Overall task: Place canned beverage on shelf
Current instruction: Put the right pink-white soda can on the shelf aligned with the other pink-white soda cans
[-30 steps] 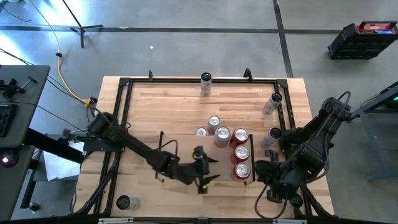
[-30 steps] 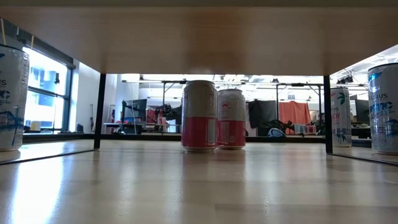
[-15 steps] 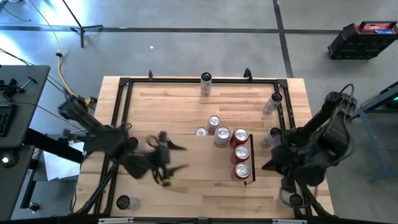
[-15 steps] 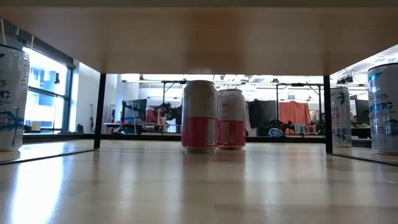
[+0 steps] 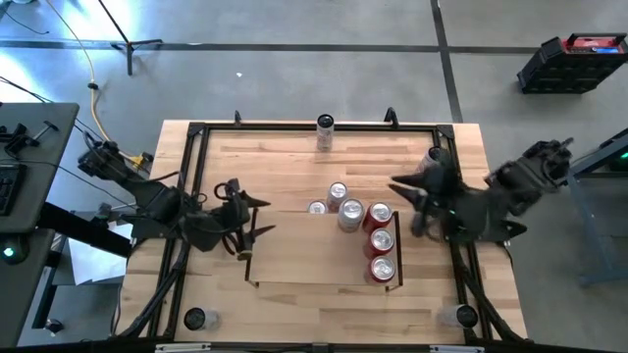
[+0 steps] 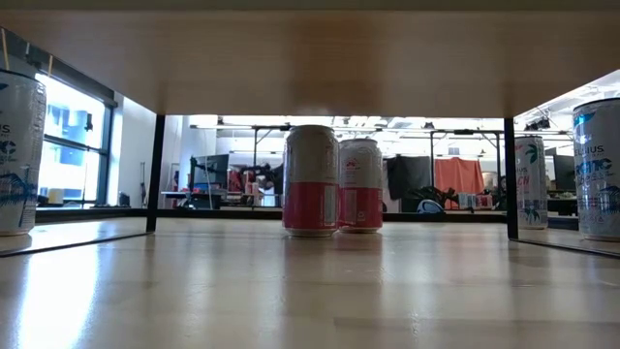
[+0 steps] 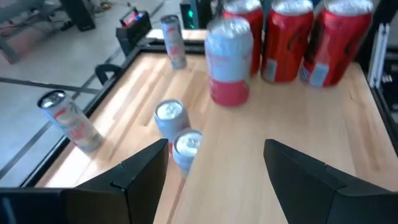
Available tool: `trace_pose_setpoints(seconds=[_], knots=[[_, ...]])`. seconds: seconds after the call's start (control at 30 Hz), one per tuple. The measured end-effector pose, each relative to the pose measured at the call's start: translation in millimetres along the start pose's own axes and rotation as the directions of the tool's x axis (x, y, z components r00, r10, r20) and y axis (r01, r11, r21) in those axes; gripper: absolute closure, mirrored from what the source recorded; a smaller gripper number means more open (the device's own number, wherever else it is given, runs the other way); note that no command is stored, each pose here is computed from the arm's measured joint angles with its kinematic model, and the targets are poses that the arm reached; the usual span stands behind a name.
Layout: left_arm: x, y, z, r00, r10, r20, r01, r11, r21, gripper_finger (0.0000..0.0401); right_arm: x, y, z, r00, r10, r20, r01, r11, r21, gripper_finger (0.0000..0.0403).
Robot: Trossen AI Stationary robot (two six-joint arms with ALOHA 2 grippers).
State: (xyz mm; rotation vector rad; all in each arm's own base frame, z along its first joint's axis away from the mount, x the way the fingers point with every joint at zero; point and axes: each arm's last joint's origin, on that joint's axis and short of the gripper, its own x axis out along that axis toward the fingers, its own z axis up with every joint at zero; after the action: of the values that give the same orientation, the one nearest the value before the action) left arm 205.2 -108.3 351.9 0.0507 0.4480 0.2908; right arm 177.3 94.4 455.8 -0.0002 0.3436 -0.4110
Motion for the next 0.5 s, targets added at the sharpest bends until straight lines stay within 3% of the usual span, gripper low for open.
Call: trace_pose_setpoints(seconds=[0.13,0.27,0.5], knots=[[-3.9,0.1,-7.0,1.0,-0.024,-0.003,0.024,0.999,0.027,0.0146,27.4,1.9,24.3,0.993,0.078,0.094,-0.079,0.997,0.009,0.0285],[-8.3,-1.5,-7.5,0.999,-0.036,0.041,0.033,0.996,0.078,0.0146,59.8,2.8,39.6,0.982,0.07,0.176,-0.071,0.997,0.001,0.0234],[-13.8,7.0,-15.4,0.997,-0.067,0.043,0.063,0.993,0.097,0.0146,129.1,-16.0,35.9,0.995,-0.028,0.098,0.025,0.999,0.037,0.0156]])
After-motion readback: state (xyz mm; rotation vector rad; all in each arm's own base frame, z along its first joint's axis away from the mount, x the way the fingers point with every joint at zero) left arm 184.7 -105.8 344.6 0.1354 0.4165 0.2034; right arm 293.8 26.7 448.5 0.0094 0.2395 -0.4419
